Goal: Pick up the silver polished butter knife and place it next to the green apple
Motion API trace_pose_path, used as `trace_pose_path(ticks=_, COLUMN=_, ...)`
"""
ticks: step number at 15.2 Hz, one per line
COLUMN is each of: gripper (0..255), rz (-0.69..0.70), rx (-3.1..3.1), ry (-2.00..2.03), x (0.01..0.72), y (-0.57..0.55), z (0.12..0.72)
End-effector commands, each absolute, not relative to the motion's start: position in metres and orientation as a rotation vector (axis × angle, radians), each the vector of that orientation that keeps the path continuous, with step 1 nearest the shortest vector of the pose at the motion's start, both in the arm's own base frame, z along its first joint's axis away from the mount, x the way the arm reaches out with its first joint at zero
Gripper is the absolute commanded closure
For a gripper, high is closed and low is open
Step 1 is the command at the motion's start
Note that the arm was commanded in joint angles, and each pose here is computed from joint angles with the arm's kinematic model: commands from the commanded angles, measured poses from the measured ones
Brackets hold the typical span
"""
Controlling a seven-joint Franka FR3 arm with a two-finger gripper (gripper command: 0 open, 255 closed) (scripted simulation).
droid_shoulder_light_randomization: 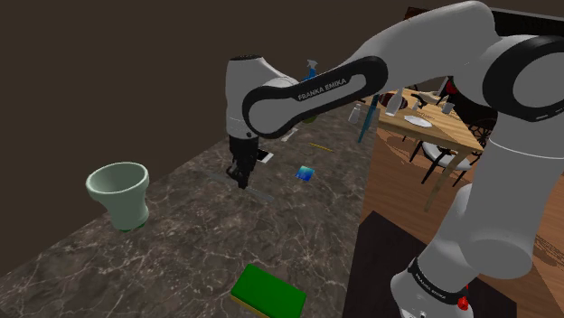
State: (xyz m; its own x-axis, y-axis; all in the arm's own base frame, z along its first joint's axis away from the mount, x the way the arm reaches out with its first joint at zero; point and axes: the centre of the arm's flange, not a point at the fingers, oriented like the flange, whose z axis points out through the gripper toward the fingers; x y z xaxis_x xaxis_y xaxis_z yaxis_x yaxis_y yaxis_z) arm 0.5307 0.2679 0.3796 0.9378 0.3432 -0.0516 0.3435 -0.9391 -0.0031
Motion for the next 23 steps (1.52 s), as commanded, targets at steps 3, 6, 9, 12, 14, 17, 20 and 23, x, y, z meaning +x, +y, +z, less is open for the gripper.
trace_pose_path(ticks=3, gripper=255, rz=-0.081, rx=3.086, ry=0.547, x=0.532, y=0.268, z=0.401)
trace_pose_path(ticks=6, gripper=255, rz=-0.081, rx=3.086, ry=0.547, x=0.532, y=0.268, z=0.417)
trace_pose_path(ticks=9, gripper=255, rz=-0.081, rx=3.086, ry=0.547, x=0.532, y=0.268, z=0.433)
trace_pose_path(ticks=12, gripper=255, rz=-0.081, rx=3.086, ry=0.547, x=0.532, y=0.268, z=0.448)
trace_pose_path(ticks=14, gripper=255, rz=-0.081, rx=3.086, ry=0.547, x=0.532, y=0.268, z=0.459)
trace_pose_path(ticks=17, gripper=255, rz=-0.081, rx=3.086, ry=0.547, x=0.532, y=0.268, z=0.475)
trace_pose_path(ticks=20, gripper=255, rz=-0.081, rx=3.086, ry=0.547, x=0.532, y=0.268, z=0.491)
trace_pose_path(ticks=23, gripper=255, rz=-0.081, rx=3.086, ry=0.547, x=0.532, y=0.268, z=0.506)
